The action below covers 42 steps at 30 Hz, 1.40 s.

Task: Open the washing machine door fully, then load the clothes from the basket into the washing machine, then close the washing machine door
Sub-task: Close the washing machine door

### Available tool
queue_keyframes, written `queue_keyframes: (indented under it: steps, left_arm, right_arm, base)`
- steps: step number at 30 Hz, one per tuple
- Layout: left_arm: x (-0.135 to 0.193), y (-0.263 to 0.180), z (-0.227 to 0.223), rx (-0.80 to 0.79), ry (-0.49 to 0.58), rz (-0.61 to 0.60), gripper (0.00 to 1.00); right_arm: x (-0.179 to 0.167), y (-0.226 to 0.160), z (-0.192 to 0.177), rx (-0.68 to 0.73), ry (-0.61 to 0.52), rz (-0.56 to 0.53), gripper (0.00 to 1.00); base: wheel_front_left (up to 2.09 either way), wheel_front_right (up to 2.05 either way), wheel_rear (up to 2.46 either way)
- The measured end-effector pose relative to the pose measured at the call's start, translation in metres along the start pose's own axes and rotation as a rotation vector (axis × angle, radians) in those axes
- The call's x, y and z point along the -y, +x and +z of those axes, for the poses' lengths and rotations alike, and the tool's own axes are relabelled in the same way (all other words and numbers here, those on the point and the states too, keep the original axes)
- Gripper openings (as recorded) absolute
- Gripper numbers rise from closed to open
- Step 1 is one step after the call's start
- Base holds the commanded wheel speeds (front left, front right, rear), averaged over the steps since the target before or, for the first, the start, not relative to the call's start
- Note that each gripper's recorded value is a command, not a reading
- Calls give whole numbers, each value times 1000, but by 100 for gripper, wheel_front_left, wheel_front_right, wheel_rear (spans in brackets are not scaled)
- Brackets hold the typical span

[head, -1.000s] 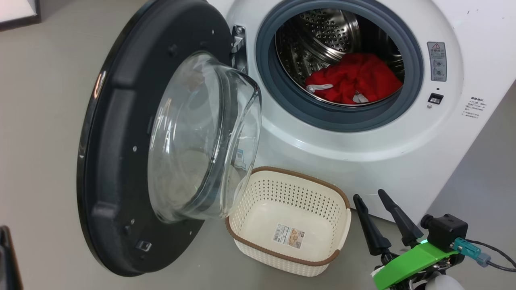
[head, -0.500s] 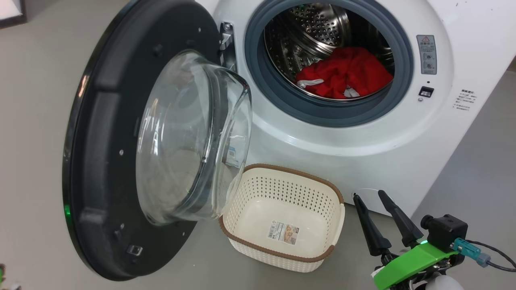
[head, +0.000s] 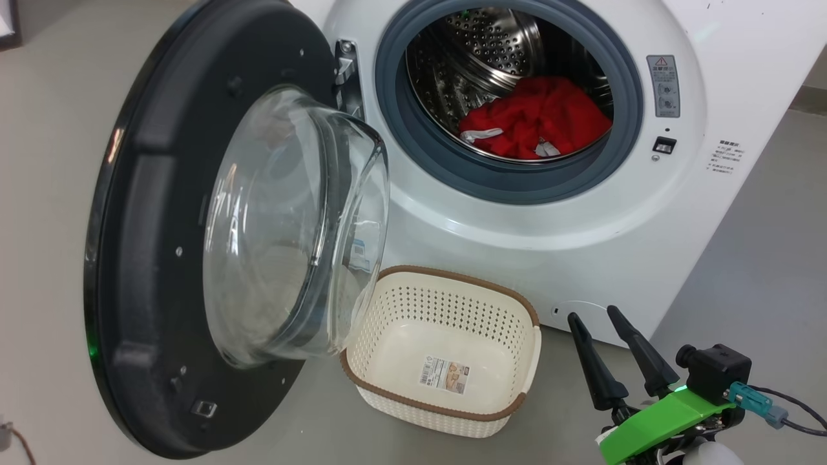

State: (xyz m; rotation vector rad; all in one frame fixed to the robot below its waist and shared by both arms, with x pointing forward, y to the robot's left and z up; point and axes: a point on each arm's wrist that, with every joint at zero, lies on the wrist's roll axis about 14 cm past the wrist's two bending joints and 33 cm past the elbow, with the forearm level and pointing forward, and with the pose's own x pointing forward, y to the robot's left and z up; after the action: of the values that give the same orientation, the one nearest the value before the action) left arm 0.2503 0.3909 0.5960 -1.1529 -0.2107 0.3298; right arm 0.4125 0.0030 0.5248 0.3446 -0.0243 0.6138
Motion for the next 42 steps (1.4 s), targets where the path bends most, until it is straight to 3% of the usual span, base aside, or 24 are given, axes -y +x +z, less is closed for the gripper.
queue_keyframes:
  steps: [5, 16, 42]
  left_arm:
    - [9, 12, -13, -102, -79, -10, 0]
    - [35, 23, -63, -376, -92, -34, 0]
    - [99, 13, -152, -721, -103, -176, 0]
  right_arm:
    - [3, -2, 0, 1, 0, -10, 100]
    - [15, -9, 2, 7, 1, -46, 100]
    - [38, -30, 11, 29, -7, -130, 100]
  base:
    - [0, 0, 0]
    - [0, 0, 0]
    - [0, 0, 0]
